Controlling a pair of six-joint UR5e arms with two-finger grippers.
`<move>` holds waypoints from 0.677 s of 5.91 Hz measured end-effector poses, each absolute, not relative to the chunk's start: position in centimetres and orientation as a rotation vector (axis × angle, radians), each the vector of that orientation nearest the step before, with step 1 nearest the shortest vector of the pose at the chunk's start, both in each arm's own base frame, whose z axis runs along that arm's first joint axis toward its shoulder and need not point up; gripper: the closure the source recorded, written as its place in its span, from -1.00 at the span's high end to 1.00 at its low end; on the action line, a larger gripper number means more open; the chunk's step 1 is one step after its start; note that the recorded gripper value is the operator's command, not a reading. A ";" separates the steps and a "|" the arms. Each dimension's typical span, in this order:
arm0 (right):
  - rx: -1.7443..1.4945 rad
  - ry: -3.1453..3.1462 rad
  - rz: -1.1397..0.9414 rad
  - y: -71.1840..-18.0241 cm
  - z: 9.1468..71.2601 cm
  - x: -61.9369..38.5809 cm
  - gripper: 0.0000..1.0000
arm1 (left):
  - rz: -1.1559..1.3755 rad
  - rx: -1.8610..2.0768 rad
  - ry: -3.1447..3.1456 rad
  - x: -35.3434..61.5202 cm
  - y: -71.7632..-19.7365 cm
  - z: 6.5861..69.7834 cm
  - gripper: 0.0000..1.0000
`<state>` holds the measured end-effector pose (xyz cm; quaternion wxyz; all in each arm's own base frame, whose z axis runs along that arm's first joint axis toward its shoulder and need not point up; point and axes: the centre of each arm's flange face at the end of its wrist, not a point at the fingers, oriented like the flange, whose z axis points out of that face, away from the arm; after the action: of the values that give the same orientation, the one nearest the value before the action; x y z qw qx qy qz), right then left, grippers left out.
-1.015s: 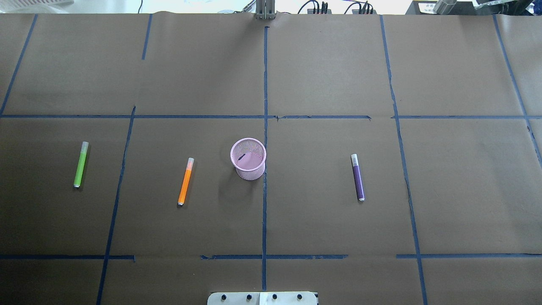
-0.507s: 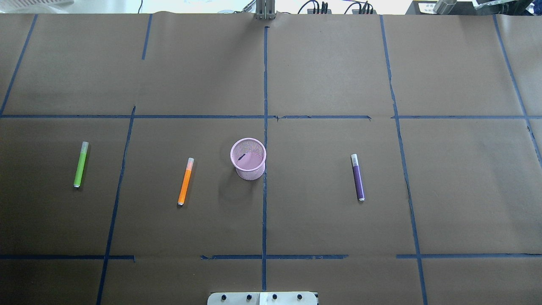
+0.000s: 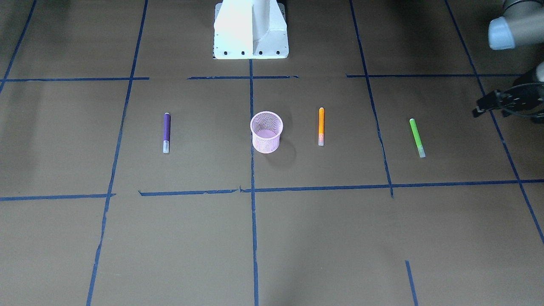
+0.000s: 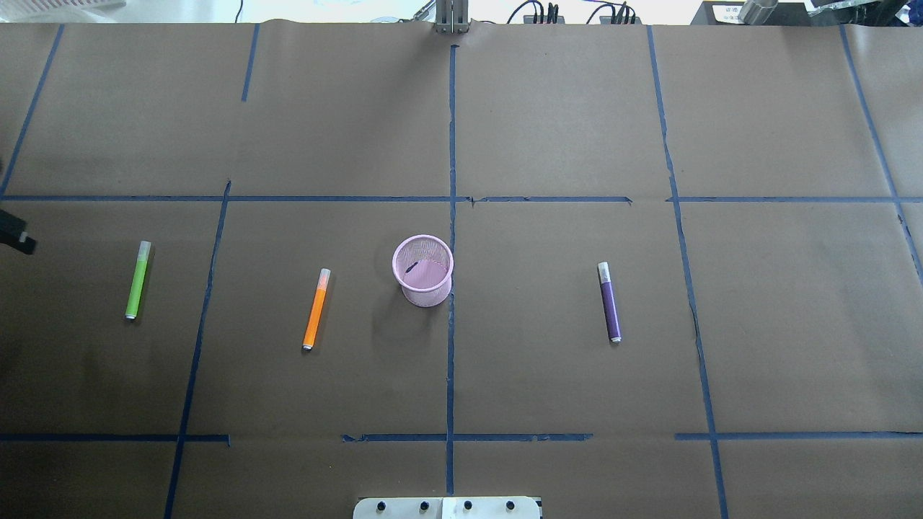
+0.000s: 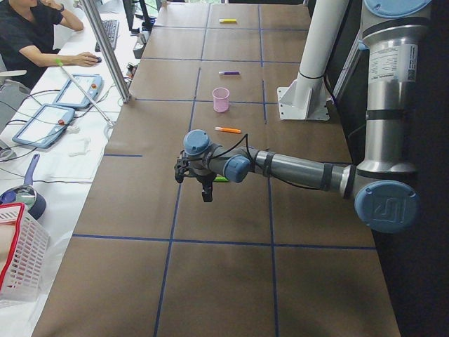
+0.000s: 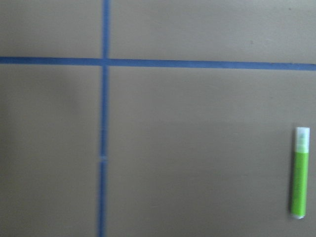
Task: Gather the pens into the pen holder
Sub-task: 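Lower the left gripper onto the green highlighter and grasp it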
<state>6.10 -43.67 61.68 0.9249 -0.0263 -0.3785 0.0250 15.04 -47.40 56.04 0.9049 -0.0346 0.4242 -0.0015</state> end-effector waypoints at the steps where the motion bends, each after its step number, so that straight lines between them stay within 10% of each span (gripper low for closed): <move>1: -0.055 -0.785 0.052 -43.7 61.6 6.0 1.00 | -0.003 -0.097 0.878 19.2 -48.3 55.1 1.00; 4: -0.062 -0.788 0.046 -43.7 61.8 5.6 1.00 | 0.042 -0.160 0.868 27.0 -49.8 54.6 0.93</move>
<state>5.64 -43.71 61.85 0.9226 -0.0303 -0.3838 0.0226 27.00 -49.76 54.62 0.9041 -0.0772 0.4199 0.0204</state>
